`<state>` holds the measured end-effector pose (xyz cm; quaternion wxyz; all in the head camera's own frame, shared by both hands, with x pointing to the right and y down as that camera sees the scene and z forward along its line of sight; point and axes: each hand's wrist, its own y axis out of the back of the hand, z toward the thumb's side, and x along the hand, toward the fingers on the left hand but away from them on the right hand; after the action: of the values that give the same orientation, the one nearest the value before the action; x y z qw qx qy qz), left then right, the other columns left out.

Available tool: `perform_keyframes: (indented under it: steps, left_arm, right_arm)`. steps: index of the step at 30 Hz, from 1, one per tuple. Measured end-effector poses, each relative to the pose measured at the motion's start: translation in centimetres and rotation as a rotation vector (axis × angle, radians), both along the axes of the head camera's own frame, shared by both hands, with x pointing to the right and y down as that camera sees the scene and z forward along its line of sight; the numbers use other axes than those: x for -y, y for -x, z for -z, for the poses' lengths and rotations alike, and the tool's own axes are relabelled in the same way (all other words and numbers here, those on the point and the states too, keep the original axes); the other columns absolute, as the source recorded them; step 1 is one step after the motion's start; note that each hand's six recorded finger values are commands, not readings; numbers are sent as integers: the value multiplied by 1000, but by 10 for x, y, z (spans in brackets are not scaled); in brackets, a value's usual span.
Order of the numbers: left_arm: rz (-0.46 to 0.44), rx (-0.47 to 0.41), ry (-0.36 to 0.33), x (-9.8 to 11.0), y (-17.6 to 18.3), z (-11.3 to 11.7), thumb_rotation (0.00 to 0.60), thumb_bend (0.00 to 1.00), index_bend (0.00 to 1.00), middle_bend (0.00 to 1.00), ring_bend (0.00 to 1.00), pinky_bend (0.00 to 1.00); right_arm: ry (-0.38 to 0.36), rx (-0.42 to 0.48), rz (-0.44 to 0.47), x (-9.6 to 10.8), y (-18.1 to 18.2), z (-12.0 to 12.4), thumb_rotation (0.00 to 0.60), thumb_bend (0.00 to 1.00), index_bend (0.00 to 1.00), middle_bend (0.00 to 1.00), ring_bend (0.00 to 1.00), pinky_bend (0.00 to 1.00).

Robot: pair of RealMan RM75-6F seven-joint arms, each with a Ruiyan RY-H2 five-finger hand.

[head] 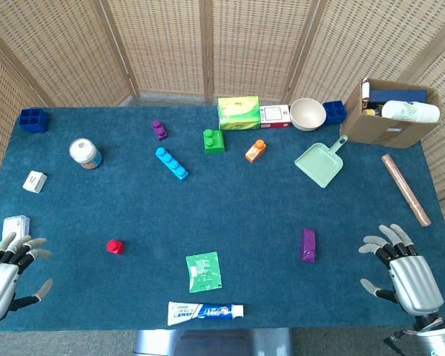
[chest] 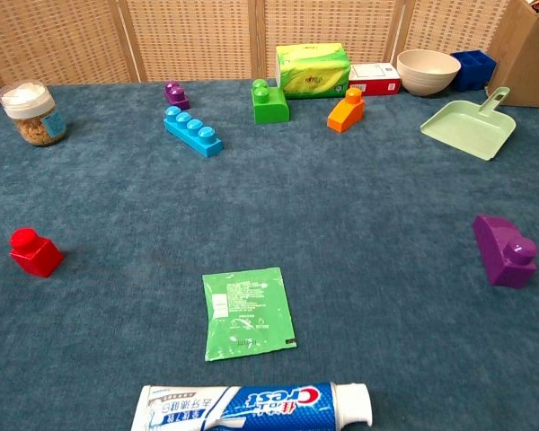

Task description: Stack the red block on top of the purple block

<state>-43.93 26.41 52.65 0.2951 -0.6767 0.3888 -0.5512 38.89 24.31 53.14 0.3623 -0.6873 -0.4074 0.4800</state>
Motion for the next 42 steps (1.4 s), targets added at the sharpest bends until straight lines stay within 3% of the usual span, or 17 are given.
perform_keyframes:
  steps: [11,20,29,38,42]
  left_arm:
    - [-20,-6,-3,2,-3,-1,532,375,346,243,164,0]
    - [-25,-7,-22,5,-3,8,531,376,345,243,164,0]
    - [-47,-2,-22,8,-6,13,528,375,346,244,164,0]
    - [-73,11,-24,13,-13,22,532,376,346,244,164,0]
    - [-88,4,-28,17,-19,28,531,376,346,244,164,0]
  right_arm:
    - [18,14,4,-1,0,-5,600,120,375,317,121,108]
    - [5,76,44,18,6,-1,600,84,374,312,119,108]
    - [45,105,150,50,24,-11,600,87,391,304,91,108]
    - [98,38,296,77,41,-36,600,83,395,302,86,108]
    - [99,1,366,87,49,-47,600,10,397,302,84,108]
